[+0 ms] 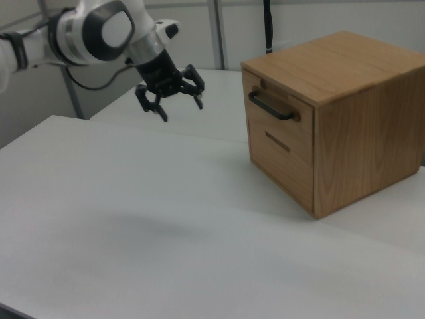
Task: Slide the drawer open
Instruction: 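Move the open gripper to the black handle of the upper drawer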
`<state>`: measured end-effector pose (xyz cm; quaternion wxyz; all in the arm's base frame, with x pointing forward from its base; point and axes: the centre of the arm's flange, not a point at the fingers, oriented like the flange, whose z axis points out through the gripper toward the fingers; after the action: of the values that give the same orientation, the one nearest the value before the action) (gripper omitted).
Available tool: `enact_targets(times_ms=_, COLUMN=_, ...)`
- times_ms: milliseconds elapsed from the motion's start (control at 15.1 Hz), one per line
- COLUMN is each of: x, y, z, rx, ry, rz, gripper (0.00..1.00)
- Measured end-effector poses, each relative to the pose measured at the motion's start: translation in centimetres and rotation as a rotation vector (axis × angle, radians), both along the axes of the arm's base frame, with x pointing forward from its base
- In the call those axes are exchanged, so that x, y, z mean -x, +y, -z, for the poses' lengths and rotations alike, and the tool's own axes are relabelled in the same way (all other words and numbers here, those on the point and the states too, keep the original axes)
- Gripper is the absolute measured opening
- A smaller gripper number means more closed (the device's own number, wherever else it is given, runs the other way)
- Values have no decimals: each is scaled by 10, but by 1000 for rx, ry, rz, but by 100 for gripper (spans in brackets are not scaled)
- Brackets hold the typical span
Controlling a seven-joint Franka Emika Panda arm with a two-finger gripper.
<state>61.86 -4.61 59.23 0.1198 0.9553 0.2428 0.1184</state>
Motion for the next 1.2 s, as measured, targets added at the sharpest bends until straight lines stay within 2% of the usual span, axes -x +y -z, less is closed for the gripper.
enact_targets(times_ms=266, x=-28, y=-8, z=21, rx=131, ry=-85, rz=-51, gripper=100)
enact_targets(times_ms=664, x=-49, y=-33, z=30, rx=323, ry=-192, rz=-147, gripper=100)
enact_targets(times_ms=930, x=-57, y=-73, z=39, rx=396, ry=-242, rz=-246, gripper=100)
enact_targets(times_ms=1063, x=-60, y=-94, z=43, rx=428, ry=-275, rz=-290, gripper=96)
enact_targets(times_ms=1195, x=-64, y=-98, z=51, rx=456, ry=-286, rz=-335, gripper=95)
